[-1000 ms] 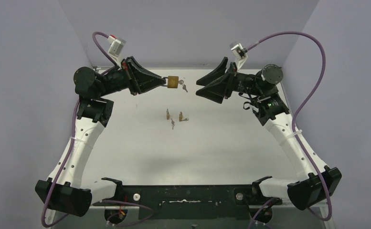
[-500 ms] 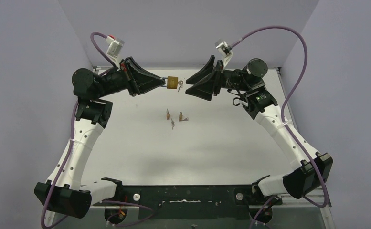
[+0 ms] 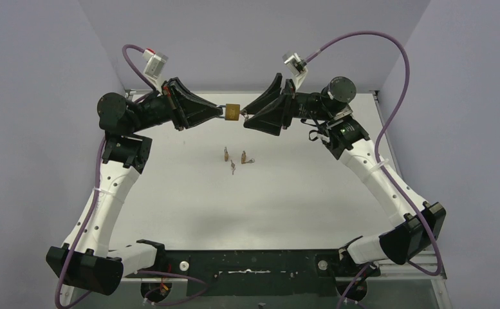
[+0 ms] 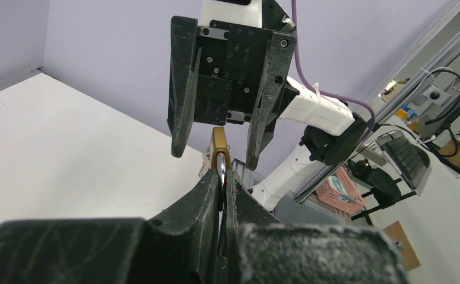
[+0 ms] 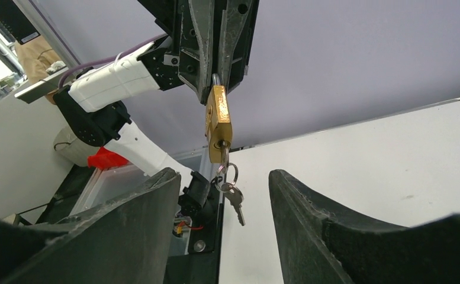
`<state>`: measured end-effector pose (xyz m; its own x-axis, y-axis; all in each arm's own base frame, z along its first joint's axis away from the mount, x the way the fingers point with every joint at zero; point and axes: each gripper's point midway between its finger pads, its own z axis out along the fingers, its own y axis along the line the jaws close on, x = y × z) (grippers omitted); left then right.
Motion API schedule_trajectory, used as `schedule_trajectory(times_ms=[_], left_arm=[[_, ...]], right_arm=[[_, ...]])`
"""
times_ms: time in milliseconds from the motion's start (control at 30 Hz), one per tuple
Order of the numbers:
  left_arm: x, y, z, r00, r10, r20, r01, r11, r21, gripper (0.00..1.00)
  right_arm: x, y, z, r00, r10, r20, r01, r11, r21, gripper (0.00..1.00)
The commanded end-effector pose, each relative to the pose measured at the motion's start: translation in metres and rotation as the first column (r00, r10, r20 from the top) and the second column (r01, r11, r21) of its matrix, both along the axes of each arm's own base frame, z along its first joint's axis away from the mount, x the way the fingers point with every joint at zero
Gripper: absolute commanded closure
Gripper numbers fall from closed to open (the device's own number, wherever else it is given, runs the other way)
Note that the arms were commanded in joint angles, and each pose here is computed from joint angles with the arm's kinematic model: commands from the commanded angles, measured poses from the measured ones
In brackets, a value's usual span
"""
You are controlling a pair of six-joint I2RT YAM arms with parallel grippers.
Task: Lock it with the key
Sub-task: Remove the key from the lock.
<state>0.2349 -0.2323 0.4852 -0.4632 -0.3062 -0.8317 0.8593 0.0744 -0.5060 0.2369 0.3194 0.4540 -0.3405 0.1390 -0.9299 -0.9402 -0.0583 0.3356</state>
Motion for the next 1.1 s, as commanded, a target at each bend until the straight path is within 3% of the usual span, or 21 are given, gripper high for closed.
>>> schedule_trajectory(times_ms=[0, 433, 500, 700, 1067], left_arm=[[-0.009, 0.004, 0.012, 0.998, 0.012, 0.068, -0.011, 1.000, -0.015, 1.00], [-0.010, 0.004, 0.012, 0.997, 0.010, 0.070, -0.009, 1.000, -0.014, 1.00], [-0.010, 0.004, 0.011, 0.998, 0.010, 0.070, -0.009, 1.000, -0.013, 1.00], [-0.009, 0.005, 0.010, 0.998, 0.011, 0.067, -0.011, 1.000, -0.011, 1.00], [-0.007, 0.009, 0.009, 0.997, 0.024, 0.069, -0.024, 1.000, 0.002, 1.00]], right_arm=[[-0.006, 0.000, 0.027, 0.995, 0.010, 0.096, -0.015, 0.999, 0.052, 0.44], [-0.001, 0.006, 0.028, 0.996, 0.023, 0.088, -0.028, 0.998, 0.053, 0.56], [-0.001, 0.007, 0.028, 0.996, 0.027, 0.088, -0.032, 0.998, 0.056, 0.64], [-0.003, 0.007, 0.031, 0.995, 0.036, 0.090, -0.042, 0.997, 0.058, 1.00], [0.018, -0.041, 0.037, 0.996, -0.068, 0.053, 0.061, 0.991, 0.117, 1.00]])
